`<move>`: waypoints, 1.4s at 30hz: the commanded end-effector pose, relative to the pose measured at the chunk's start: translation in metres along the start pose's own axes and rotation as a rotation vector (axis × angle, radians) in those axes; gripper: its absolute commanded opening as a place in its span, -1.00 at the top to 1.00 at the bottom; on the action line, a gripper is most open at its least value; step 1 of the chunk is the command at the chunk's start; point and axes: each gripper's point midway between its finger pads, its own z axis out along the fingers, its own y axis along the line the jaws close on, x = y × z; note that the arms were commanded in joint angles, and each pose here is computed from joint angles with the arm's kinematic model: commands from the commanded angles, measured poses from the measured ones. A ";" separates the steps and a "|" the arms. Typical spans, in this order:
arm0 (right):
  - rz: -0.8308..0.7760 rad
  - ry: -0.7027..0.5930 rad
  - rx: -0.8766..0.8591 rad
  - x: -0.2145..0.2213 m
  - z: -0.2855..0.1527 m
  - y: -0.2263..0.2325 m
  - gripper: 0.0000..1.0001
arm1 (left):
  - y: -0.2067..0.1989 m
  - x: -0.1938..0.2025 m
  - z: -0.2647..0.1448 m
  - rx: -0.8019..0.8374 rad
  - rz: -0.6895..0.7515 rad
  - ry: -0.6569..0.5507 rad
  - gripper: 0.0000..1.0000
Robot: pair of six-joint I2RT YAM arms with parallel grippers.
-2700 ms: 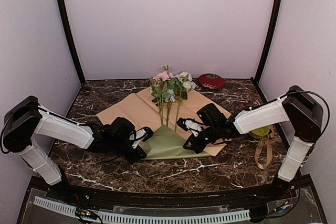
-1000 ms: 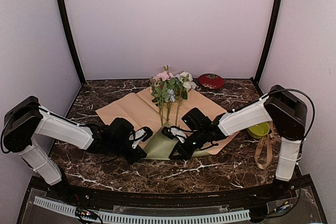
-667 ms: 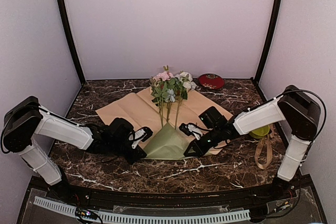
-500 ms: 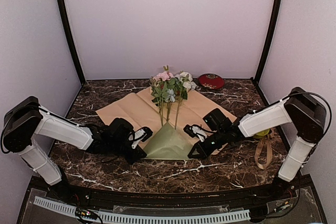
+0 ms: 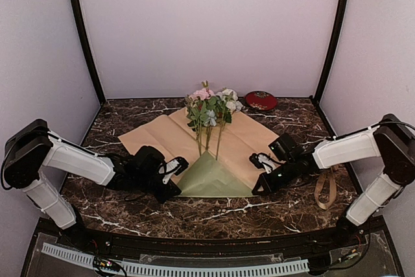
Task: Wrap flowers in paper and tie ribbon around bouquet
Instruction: Press the fold line of the 1/4-folded wrapping paper.
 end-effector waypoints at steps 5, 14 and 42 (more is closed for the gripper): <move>0.047 0.001 0.193 -0.005 -0.042 -0.023 1.00 | 0.011 0.035 -0.003 -0.035 -0.026 0.104 1.00; -0.299 -0.131 -0.079 -0.066 -0.024 0.099 1.00 | 0.011 0.035 -0.002 -0.038 -0.033 0.108 1.00; -0.223 0.144 0.117 -0.004 0.045 0.031 1.00 | 0.042 0.096 -0.045 -0.310 -0.519 0.293 0.86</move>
